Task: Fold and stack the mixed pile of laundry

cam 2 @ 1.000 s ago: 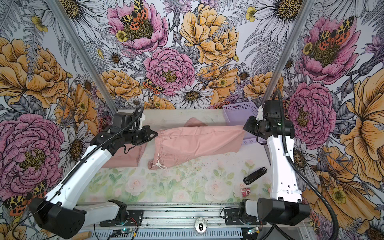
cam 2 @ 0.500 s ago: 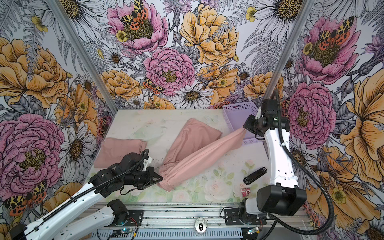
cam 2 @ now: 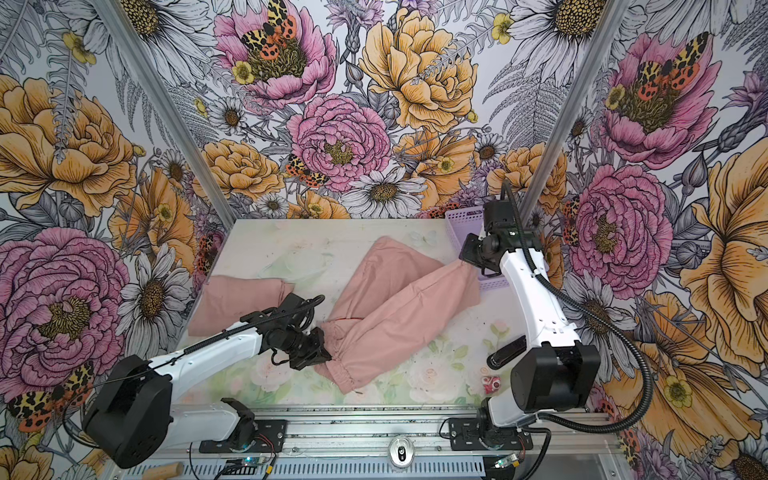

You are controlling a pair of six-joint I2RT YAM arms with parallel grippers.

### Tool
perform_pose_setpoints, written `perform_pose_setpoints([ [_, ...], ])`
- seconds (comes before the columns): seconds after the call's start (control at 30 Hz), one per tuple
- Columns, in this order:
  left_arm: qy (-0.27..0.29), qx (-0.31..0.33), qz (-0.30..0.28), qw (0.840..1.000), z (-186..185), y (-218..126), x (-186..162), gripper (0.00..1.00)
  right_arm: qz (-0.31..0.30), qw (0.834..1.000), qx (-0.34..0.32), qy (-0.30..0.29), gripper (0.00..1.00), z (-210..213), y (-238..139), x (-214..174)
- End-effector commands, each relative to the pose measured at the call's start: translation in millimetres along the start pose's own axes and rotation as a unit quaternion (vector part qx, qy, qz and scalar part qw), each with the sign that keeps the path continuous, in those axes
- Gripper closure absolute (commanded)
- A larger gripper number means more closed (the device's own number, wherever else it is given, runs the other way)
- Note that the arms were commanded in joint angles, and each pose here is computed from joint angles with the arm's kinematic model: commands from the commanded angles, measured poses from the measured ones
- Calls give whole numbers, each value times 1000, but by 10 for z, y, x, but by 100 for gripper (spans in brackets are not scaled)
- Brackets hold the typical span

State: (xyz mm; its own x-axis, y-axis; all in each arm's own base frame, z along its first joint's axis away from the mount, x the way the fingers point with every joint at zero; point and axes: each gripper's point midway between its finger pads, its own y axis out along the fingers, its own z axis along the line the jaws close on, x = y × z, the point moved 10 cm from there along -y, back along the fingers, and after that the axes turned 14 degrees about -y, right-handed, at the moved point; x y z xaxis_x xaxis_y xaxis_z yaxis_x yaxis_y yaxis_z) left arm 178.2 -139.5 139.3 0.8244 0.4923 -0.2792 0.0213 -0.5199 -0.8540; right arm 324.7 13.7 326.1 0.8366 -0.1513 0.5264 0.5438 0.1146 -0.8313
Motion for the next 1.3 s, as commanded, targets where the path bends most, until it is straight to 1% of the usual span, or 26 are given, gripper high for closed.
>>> perform_pose_setpoints([
  [0.0,15,18,-11,1000,116,71,83,100,-18,1000,-8,1,100,33,-14,12],
  [0.07,12,27,-35,999,124,60,149,100,-14,1000,-7,4,100,31,-4,-23],
  [0.17,17,28,-80,996,28,-49,292,100,-8,1000,-2,5,100,50,28,-74],
  [0.27,28,31,-134,990,-125,-247,477,100,3,1000,1,6,100,62,83,-132],
  [0.4,29,46,-194,979,-180,-489,829,100,34,999,13,19,100,81,219,-344],
  [0.53,38,47,-237,970,-287,-774,1230,100,64,997,31,32,100,147,302,-625],
  [0.6,47,36,-245,968,-408,-970,1340,100,65,996,45,36,100,195,239,-706],
  [0.67,62,30,-249,966,-526,-1165,1323,100,48,997,55,35,100,216,79,-703],
  [0.8,78,3,-236,969,-595,-1438,1021,100,11,998,64,19,100,255,-287,-610],
  [0.87,76,-8,-225,971,-558,-1468,859,100,-1,997,70,7,100,279,-411,-558],
  [1.0,61,-19,-205,977,-417,-1386,592,100,-28,997,73,-13,100,313,-590,-440],
  [1.1,49,-21,-202,978,-315,-1326,467,100,-49,996,76,-27,100,349,-679,-313],
  [1.27,31,-23,-201,979,-147,-1272,358,100,-77,992,82,-55,100,428,-759,-41],
])
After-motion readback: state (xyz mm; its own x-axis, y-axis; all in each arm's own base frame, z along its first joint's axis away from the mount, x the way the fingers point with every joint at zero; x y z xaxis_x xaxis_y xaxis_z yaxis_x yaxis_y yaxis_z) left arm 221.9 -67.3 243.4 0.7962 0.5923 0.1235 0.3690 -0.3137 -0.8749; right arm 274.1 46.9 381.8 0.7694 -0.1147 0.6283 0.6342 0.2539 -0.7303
